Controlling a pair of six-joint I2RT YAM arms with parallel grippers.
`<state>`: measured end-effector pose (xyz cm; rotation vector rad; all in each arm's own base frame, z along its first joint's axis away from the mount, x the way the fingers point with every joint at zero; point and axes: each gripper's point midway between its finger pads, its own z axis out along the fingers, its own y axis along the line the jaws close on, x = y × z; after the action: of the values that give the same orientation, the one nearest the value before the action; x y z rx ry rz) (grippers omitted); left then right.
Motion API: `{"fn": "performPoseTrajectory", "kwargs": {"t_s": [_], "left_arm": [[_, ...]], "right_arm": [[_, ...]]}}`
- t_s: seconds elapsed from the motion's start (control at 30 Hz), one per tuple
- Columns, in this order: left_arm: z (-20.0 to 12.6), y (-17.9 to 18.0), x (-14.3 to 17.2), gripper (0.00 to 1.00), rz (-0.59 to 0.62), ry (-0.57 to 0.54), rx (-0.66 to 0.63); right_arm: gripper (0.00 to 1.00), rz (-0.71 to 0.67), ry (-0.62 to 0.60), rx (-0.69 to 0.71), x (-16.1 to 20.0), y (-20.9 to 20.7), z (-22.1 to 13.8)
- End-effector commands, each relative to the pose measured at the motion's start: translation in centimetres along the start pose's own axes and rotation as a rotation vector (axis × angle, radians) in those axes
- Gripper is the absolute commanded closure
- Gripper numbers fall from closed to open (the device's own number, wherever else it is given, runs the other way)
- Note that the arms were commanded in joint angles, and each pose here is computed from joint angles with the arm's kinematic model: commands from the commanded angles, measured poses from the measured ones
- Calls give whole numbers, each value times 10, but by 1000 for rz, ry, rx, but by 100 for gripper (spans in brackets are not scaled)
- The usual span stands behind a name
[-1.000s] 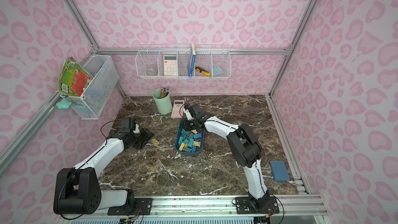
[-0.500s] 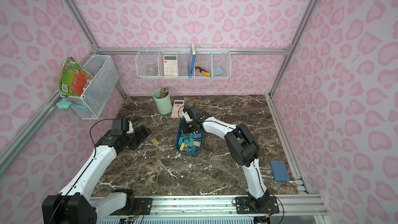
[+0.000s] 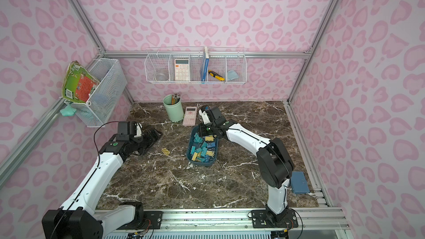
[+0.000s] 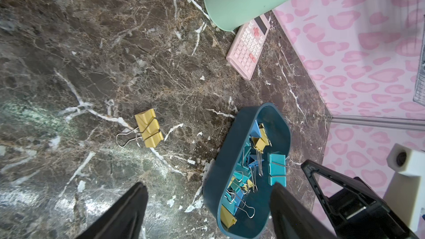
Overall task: Take out the binder clips from the storage box
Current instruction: Pick up the binder clip from the storage box, then place the binder clip at the center of the board.
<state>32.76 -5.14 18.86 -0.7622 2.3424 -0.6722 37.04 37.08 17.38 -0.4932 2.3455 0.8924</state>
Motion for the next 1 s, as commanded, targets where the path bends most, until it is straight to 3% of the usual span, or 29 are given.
{"fn": "performPoseTrajectory", "kwargs": {"t_s": [0.0, 0.23, 0.4, 0.7, 0.97], "left_arm": [[2, -13, 4, 13, 26, 27, 28], [24, -51, 21, 15, 87, 109, 67], [52, -86, 42, 19, 104, 181, 99], [109, -131, 85, 27, 132, 335, 123], [154, -146, 104, 37, 98, 423, 90]], "right_arm": [[100, 27, -84, 29, -16, -8, -21], [100, 177, -185, 177, 6, -84, -80], [100, 238, -177, 247, 43, -123, -99], [100, 300, -136, 248, 101, -152, -88], [98, 307, -157, 245, 93, -168, -82]]}}
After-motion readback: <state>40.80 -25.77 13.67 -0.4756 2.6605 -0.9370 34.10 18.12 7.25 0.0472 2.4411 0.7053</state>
